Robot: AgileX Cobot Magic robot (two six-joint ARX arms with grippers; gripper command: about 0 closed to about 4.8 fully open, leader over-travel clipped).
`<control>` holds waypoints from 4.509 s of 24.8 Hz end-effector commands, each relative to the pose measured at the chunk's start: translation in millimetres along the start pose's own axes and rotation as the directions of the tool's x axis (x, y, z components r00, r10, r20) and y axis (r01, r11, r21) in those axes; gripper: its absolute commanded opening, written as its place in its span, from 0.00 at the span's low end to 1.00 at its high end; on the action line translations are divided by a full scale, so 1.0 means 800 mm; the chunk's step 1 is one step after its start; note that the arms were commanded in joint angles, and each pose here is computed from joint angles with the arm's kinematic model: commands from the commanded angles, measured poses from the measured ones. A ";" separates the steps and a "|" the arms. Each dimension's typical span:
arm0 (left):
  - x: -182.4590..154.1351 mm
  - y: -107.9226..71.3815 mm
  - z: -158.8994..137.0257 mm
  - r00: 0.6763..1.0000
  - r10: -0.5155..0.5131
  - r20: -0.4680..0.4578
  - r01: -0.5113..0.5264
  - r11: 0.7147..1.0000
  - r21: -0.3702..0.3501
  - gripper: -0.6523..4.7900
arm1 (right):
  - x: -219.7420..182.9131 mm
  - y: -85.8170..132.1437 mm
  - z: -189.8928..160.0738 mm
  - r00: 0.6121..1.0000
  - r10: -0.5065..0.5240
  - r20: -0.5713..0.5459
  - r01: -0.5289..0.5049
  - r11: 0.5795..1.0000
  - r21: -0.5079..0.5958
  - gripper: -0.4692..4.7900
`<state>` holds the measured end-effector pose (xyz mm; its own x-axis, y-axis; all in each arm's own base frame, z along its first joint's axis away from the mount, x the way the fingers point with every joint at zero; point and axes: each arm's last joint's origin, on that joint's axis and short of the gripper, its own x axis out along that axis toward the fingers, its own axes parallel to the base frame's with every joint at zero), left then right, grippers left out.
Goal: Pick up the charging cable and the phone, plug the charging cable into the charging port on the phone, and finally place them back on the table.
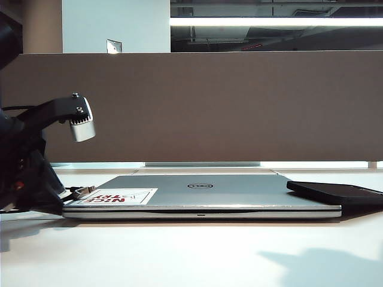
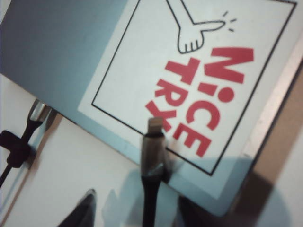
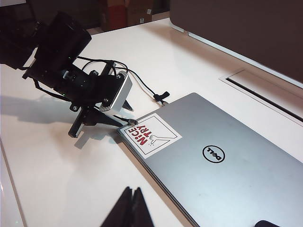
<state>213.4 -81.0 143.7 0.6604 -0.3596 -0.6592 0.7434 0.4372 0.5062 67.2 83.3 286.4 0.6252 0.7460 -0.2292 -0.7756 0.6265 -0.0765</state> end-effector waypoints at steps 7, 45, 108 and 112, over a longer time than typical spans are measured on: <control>0.011 -0.003 -0.004 1.000 -0.016 -0.008 0.016 1.000 -0.002 0.51 | -0.001 0.000 0.004 1.000 0.000 0.026 0.000 1.000 -0.003 0.08; -0.075 0.010 0.069 0.992 -0.026 0.126 0.081 0.888 -0.452 0.11 | -0.002 -0.015 -0.003 0.977 -0.207 -0.042 0.211 0.942 0.261 0.08; -0.084 -0.035 0.118 0.941 -0.135 0.310 0.295 0.776 -0.558 0.11 | 0.081 -0.171 -0.153 0.889 -0.207 -0.409 0.432 0.079 0.899 0.95; -0.084 -0.035 0.118 0.941 -0.135 0.310 0.295 0.776 -0.558 0.11 | 0.071 -0.185 -0.160 0.910 -0.183 -0.372 0.385 0.040 0.922 0.95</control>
<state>157.9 -145.9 223.9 0.5494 -0.6439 -0.5324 0.7083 0.6970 -0.1120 203.9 5.4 157.6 0.6711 0.4422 -0.5951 0.3326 0.5378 0.7747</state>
